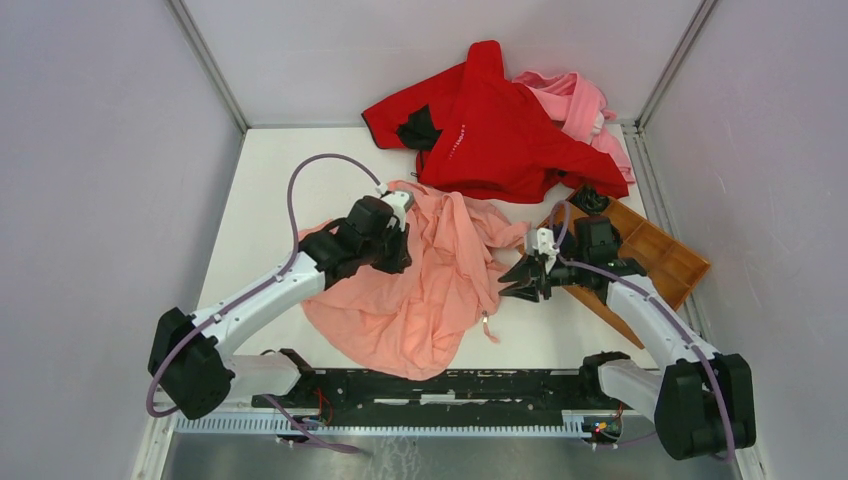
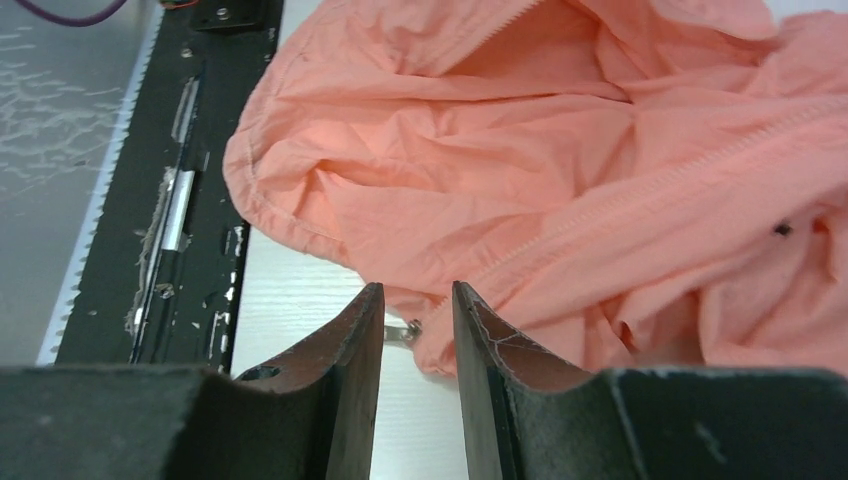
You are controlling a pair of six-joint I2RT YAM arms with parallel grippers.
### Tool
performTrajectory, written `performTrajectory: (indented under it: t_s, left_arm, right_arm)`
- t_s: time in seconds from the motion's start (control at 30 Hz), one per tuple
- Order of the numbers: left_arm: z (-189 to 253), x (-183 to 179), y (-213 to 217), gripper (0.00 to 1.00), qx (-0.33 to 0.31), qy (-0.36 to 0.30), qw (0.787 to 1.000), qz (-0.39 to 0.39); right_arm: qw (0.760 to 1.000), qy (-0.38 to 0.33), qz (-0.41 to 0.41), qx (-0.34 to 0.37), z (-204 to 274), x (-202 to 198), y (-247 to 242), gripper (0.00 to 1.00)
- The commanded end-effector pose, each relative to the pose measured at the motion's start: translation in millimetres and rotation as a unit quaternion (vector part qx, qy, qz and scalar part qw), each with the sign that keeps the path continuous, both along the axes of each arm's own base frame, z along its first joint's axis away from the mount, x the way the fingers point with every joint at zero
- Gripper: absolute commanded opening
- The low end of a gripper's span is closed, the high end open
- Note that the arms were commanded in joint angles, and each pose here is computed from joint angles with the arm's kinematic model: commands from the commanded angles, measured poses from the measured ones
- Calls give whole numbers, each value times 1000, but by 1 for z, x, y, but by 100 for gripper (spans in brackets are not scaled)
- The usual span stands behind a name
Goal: Zip up the jacket
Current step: Pick up the jacket from the center of the board.
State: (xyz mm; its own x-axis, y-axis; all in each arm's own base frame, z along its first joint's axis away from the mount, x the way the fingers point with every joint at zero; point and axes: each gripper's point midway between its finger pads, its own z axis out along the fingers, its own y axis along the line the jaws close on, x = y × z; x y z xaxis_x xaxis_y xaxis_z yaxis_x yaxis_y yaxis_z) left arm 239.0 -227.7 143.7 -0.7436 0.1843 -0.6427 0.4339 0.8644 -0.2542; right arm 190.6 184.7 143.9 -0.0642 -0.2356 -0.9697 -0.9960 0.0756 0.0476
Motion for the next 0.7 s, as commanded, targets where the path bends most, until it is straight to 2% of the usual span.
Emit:
performTrajectory:
  t_s: [0.0,0.2,0.3,0.53,0.67]
  left_arm:
    - [32,4,-31,2,-111,-9,994,-18]
    - [53,6,-51,2,-192,-6,980,-41]
    - [63,7,-57,2,-229,-8,972,-48]
    - [86,7,-67,2,-299,-33,951,-69]
    - [88,3,-71,2,-321,-36,942,-88]
  right_arm:
    - [997,-44,67,19,5,-12,21,38]
    - [992,-87,87,23,12,-7,48,47]
    - [991,-113,55,43,30,7,62,58]
    - [992,-42,13,117,52,13,86,70]
    - [990,-14,-10,137,45,11,84,84]
